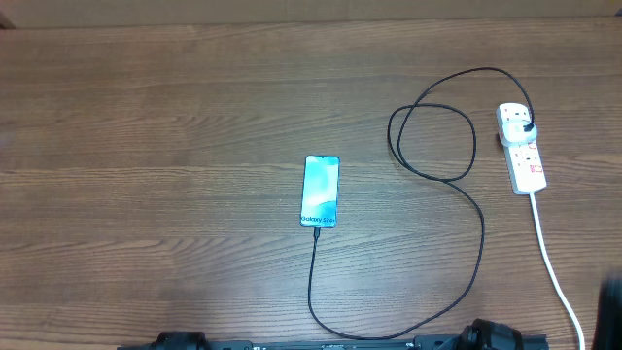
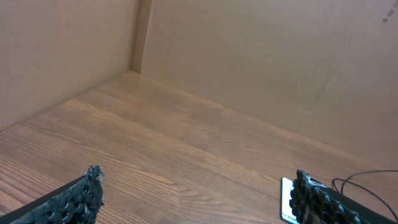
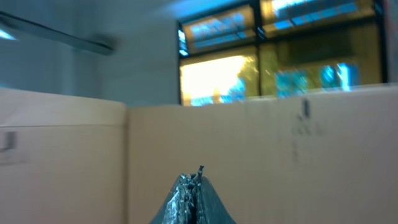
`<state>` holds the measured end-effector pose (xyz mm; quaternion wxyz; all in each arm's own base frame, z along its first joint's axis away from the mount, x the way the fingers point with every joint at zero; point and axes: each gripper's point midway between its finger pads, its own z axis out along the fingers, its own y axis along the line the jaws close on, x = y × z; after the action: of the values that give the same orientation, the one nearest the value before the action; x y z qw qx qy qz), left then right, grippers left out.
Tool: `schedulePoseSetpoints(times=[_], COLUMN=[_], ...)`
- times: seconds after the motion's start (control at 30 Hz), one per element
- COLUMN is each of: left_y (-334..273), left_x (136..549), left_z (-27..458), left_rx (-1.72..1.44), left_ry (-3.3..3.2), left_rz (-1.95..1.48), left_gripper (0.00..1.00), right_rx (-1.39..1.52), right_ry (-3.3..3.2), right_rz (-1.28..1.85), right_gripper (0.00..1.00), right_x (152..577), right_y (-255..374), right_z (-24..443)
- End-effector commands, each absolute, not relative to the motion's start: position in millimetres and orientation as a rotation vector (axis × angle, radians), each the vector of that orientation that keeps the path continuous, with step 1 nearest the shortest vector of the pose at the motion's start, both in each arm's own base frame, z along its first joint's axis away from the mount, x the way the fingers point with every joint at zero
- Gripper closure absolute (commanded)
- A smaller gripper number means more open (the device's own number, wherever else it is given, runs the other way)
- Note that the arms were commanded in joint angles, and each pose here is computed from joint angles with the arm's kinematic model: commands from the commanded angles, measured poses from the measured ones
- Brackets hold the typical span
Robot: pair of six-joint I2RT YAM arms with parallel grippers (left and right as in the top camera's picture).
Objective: Plug charger to phone and switch on socket
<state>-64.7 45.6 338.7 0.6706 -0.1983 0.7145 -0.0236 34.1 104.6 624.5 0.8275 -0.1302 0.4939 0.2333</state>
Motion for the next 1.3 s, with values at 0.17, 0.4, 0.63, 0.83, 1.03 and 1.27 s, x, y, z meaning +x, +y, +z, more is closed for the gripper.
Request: schedulePoseSetpoints(times=[0.17,0.4,0.63,0.83,1.03,1.27], left_y=[45.9,41.2,48.7,43.6,29.1,28.4], left_x=[-69.1,-58.5,-0.1,82.2,158.4,209.2], left_z=[336.9,351.8,368.9,358.1,324.5,273.3], left_rx=[-0.453,-0.519,-0.550,-0.530,-0.464,-0.459], left_ry=[1.594,1.523,1.464,1.455,1.444,1.423], left_rz=[-0.037,-0.162,-0.134,-0.157,-0.227,-0.230], left_gripper=[0.01,0.00,0.01,0.00,0.00,0.00], right_rx=[-0.390,-0.463,-0.518,-0.543,-0.552,-0.563], right_ry=[0.906,0.771,0.700,0.669,0.652,0.612], right_rz=[0.520,0.442,0.321,0.257,0.238,0.223], right_gripper=[0.96,0.91,0.91,0.91,0.91,0.91], right_x=[-26.4,-63.5,-88.9,-100.8,-108.4,-124.8], right_y=[118.2,124.3,129.2,131.5,133.0,136.1], right_z=[607.6,602.6,594.1,587.8,584.7,581.0])
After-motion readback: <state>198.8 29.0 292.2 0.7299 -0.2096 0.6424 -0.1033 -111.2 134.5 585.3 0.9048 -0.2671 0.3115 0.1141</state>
